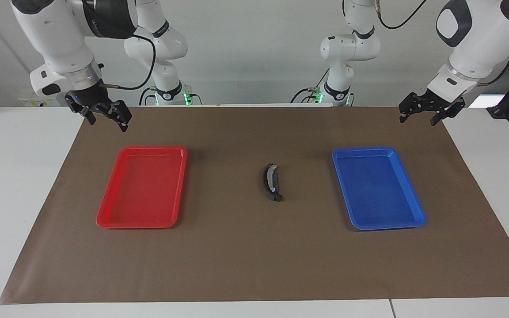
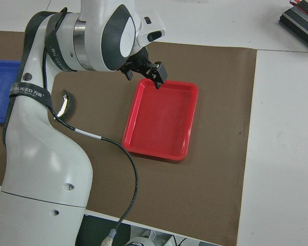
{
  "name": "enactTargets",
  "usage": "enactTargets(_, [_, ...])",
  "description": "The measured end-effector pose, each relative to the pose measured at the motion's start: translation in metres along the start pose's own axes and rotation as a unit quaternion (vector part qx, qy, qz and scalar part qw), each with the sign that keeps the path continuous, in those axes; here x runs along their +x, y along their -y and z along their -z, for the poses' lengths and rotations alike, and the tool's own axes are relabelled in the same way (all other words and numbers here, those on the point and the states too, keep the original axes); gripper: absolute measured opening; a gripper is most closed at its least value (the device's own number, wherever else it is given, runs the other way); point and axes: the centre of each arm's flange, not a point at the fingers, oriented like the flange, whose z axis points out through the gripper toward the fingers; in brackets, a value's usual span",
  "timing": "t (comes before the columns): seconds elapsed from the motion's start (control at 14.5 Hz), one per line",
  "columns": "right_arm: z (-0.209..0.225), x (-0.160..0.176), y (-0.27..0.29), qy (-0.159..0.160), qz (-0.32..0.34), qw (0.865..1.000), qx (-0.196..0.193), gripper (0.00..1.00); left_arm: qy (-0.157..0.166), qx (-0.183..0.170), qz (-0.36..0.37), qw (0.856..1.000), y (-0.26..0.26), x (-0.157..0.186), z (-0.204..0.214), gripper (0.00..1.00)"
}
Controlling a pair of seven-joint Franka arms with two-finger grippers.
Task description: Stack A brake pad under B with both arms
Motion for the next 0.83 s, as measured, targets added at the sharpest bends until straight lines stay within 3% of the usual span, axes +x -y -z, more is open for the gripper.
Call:
enactTargets(0.34, [0.016, -0.002, -0.002, 0.001, 0.067, 0.998, 0.004, 1.00, 0.000, 0.000, 0.000, 1.000, 0.000, 0.000, 0.000, 1.00])
enactTargets(0.83, [0.017, -0.002, -0.001, 0.011, 0.068, 0.998, 0.005, 1.00, 0.000, 0.000, 0.000, 1.000, 0.000, 0.000, 0.000, 1.00])
